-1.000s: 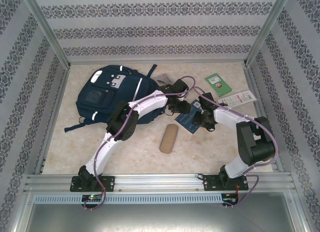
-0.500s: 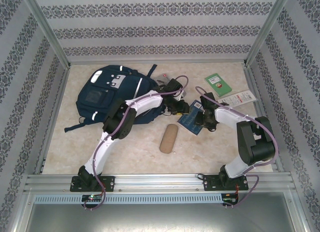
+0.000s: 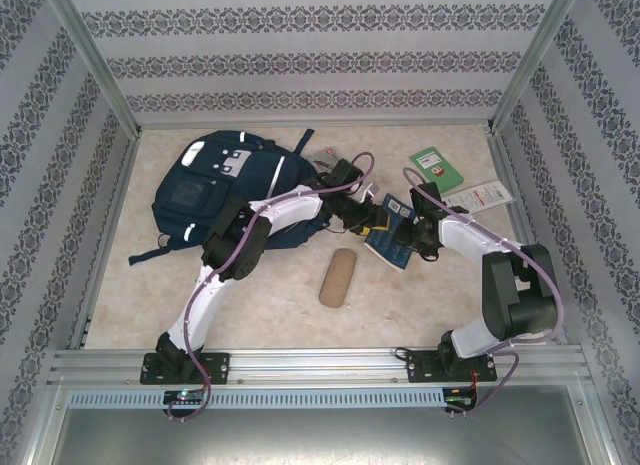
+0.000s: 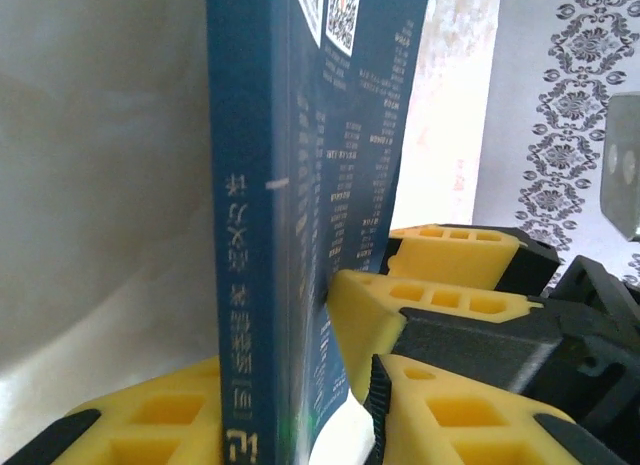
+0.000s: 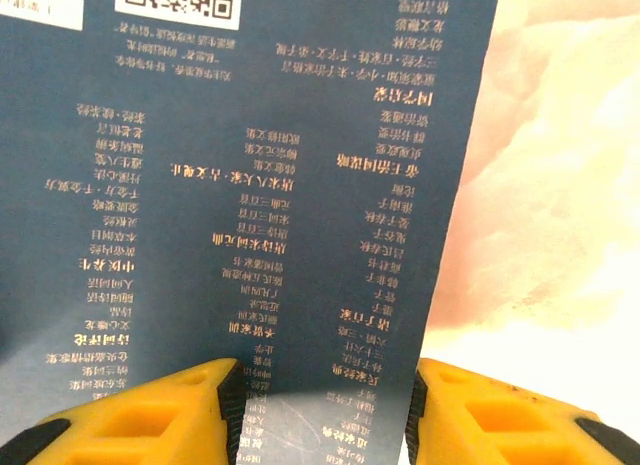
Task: Pack the student bag
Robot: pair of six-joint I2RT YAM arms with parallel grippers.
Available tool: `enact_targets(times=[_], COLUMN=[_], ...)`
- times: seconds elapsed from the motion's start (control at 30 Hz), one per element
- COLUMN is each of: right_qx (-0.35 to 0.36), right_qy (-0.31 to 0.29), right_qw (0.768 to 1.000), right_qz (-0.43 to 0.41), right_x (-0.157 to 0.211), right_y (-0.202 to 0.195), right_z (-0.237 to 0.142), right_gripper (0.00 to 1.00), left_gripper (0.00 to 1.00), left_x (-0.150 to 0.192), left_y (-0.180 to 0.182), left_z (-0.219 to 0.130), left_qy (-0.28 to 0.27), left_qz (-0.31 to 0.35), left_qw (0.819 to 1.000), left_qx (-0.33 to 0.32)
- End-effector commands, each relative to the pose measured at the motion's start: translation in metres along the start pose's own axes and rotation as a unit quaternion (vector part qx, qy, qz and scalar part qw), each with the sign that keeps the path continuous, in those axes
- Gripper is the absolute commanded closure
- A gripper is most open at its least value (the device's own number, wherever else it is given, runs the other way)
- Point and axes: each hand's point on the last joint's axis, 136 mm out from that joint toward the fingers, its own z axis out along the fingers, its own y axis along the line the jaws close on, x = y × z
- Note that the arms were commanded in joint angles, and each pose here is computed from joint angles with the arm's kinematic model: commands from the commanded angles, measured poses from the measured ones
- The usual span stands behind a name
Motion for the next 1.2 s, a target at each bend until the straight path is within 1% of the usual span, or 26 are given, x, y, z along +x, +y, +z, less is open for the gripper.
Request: enact_targets(times=[0.0,0.07,0.1,0.17,0.2,0.33,0.4,0.47,0.5,0.53,0.63,0.83,0.93,1.0,1.07,1.17], right_qx=[-0.027,-0.024,-0.024,-0.025,-0.029,-0.076,-0.114,-0.162,-0.182,-0.206,-0.277,-0.373,-0.422,-0.466,-0.49,-0.504], right_qy=[-0.012,-0.011,-0.012,-0.017,-0.021,-0.053,-0.066,-0.077,-0.082,-0.086,-0.087,-0.06,-0.063,-0.063,-0.052,-0.036], right_qw=[1.0,1.0,1.0,0.999,0.999,0.995,0.99,0.981,0.977,0.972,0.953,0.919,0.896,0.875,0.862,0.855], right_qz=[0.006,0.008,0.009,0.016,0.018,0.039,0.054,0.067,0.07,0.075,0.084,0.112,0.122,0.12,0.12,0.118], right_x=[-0.003,-0.003,-0.003,-0.004,-0.005,-0.014,-0.019,-0.025,-0.027,-0.031,-0.039,-0.053,-0.063,-0.07,-0.074,-0.077], right_y=[0.005,0.002,0.001,-0.003,-0.004,-0.004,0.0,0.008,0.013,0.019,0.038,0.066,0.077,0.087,0.094,0.1], right_z=[-0.007,-0.009,-0.01,-0.016,-0.02,-0.045,-0.058,-0.072,-0.077,-0.084,-0.099,-0.106,-0.117,-0.127,-0.131,-0.131], right_gripper=[0.53,0.51,0.49,0.41,0.37,0.21,0.16,0.12,0.11,0.08,0.06,0.11,0.13,0.13,0.15,0.2], left_gripper=[0.69,0.79,0.86,0.98,1.0,1.0,1.0,1.0,1.0,1.0,1.0,1.0,1.0,1.0,1.0,1.0], left_x=[0.006,0.005,0.004,0.0,-0.002,-0.017,-0.023,-0.028,-0.029,-0.03,-0.031,-0.034,-0.033,-0.031,-0.028,-0.024], left_y=[-0.017,-0.015,-0.016,-0.018,-0.02,-0.043,-0.056,-0.069,-0.072,-0.078,-0.092,-0.117,-0.122,-0.122,-0.12,-0.12], left_z=[0.003,0.002,0.0,-0.005,-0.01,-0.041,-0.058,-0.074,-0.08,-0.087,-0.101,-0.128,-0.134,-0.135,-0.135,-0.136], left_qy=[0.015,0.011,0.009,0.001,-0.004,-0.037,-0.051,-0.063,-0.066,-0.069,-0.073,-0.092,-0.092,-0.092,-0.09,-0.09], left_qz=[0.015,0.015,0.014,0.013,0.013,0.024,0.032,0.037,0.038,0.04,0.044,0.045,0.044,0.042,0.04,0.039], left_qw=[0.999,1.0,1.0,1.0,1.0,0.998,0.996,0.994,0.993,0.992,0.988,0.98,0.977,0.977,0.977,0.976], left_qx=[0.027,0.02,0.019,0.019,0.02,0.044,0.062,0.081,0.089,0.098,0.126,0.173,0.188,0.187,0.187,0.193])
